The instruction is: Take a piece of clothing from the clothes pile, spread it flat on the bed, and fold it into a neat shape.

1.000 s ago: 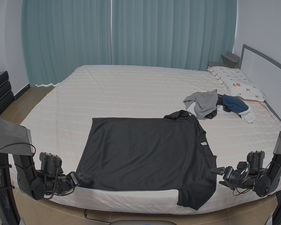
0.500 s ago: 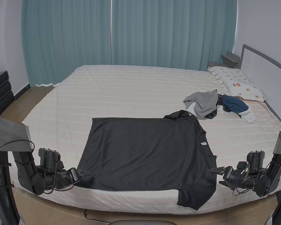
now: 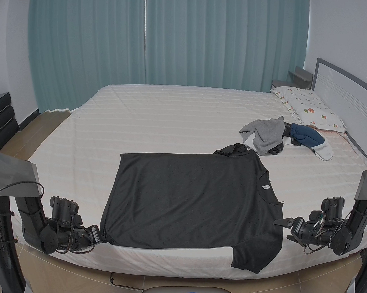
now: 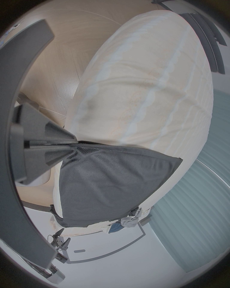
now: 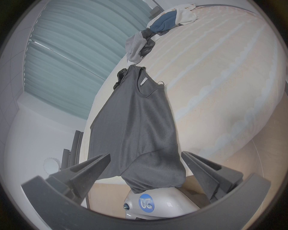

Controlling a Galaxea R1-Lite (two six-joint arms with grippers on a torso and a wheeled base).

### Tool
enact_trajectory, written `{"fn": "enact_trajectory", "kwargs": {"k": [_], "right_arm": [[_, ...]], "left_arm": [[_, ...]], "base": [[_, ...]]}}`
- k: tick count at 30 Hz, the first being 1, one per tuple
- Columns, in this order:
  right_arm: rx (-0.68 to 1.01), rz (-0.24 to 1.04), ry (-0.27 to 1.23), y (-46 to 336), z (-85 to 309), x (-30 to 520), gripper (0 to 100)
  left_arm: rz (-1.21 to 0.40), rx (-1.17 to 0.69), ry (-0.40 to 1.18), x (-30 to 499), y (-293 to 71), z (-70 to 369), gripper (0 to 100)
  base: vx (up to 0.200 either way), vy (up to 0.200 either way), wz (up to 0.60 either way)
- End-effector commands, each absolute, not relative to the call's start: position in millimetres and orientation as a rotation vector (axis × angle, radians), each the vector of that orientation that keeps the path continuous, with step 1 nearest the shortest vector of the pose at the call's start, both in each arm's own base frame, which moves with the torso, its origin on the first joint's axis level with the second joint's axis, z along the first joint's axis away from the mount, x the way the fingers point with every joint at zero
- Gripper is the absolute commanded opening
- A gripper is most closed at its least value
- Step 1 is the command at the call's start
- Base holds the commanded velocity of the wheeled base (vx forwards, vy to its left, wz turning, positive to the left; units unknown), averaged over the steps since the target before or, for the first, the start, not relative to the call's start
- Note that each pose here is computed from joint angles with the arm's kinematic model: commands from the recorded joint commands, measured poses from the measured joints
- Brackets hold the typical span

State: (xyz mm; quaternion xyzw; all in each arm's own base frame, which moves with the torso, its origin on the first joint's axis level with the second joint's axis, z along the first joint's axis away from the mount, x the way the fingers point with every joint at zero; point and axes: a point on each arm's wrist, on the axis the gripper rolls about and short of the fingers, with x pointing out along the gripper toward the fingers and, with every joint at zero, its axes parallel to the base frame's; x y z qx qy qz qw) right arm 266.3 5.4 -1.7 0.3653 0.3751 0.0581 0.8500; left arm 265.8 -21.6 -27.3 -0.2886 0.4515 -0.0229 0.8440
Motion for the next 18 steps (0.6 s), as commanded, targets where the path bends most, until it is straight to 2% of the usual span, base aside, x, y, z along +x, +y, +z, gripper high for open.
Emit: {"fn": "enact_trajectory", "kwargs": {"k": [1,7,18], "right_arm": [[0.771,0.112,0.798,3.2,-8.1,270.8,100],[0.733,0.114,0.824,3.4,-20.4,275.5,100],[0.712,0.127,0.779,6.2,-28.7,306.7,100]], "left_arm": [[-0.044,-0.618,0.943,266.5,-19.5,-25.6,0],[-0.034,-0.645,0.938,266.6,-17.2,-24.3,0],[-0.028,-0.674,0.930,267.0,-16.5,-22.0,0]], "base": [[0.000,0.000,0.00],[0.000,0.000,0.00],[0.000,0.000,0.00]]}}
